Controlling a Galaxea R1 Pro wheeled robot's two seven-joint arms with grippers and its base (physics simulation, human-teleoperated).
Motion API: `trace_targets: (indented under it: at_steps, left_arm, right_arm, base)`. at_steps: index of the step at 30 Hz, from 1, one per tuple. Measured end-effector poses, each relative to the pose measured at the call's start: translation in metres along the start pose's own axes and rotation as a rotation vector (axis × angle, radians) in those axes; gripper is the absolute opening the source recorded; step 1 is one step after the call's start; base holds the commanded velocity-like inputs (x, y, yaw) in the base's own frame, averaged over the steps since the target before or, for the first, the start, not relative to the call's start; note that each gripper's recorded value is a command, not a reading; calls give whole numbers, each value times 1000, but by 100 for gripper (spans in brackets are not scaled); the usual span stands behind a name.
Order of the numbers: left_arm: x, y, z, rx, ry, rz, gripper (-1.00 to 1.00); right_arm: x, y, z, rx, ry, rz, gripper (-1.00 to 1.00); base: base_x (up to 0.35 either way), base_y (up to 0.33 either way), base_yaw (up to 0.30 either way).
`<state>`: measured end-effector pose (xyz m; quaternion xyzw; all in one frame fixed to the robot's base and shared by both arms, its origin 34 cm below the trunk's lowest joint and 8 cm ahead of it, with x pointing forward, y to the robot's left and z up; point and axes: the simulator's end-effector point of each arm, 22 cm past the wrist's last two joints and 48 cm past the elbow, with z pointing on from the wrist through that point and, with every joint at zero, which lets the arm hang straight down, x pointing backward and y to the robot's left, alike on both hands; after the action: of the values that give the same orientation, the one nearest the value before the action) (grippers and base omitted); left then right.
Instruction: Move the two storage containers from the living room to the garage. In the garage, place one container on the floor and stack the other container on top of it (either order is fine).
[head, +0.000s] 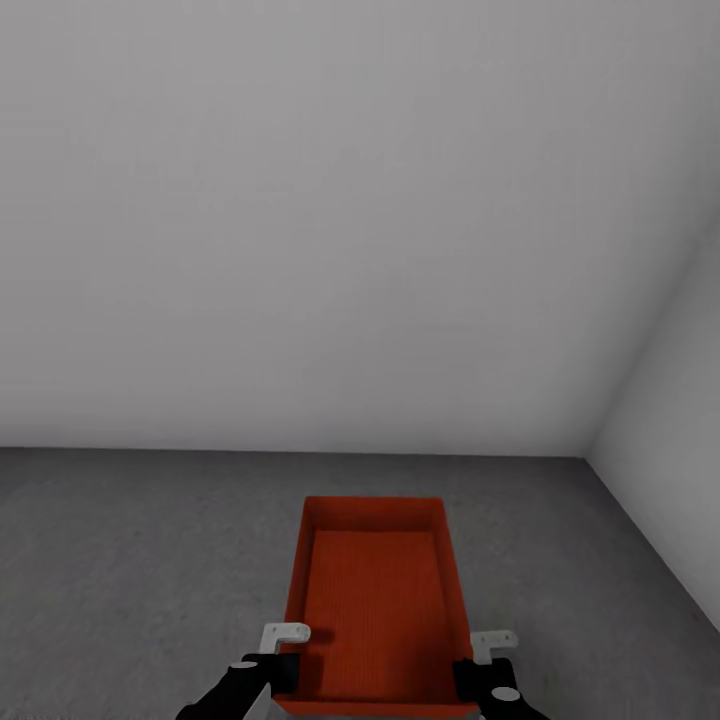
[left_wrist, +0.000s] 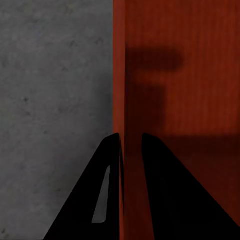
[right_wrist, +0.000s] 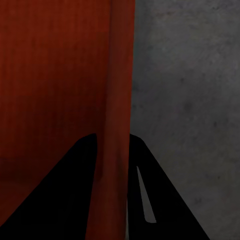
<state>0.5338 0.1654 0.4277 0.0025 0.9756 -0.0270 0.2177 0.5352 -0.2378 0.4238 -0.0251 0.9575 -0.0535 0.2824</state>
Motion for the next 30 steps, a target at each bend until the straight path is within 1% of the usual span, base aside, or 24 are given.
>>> trace_targets:
  at_steps: [30]
  left_arm:
    - [54, 3, 61, 0, 41, -3, -100]
  right_arm:
    - [61, 9, 53, -3, 41, -4, -100]
  base:
    - [0, 0, 0]
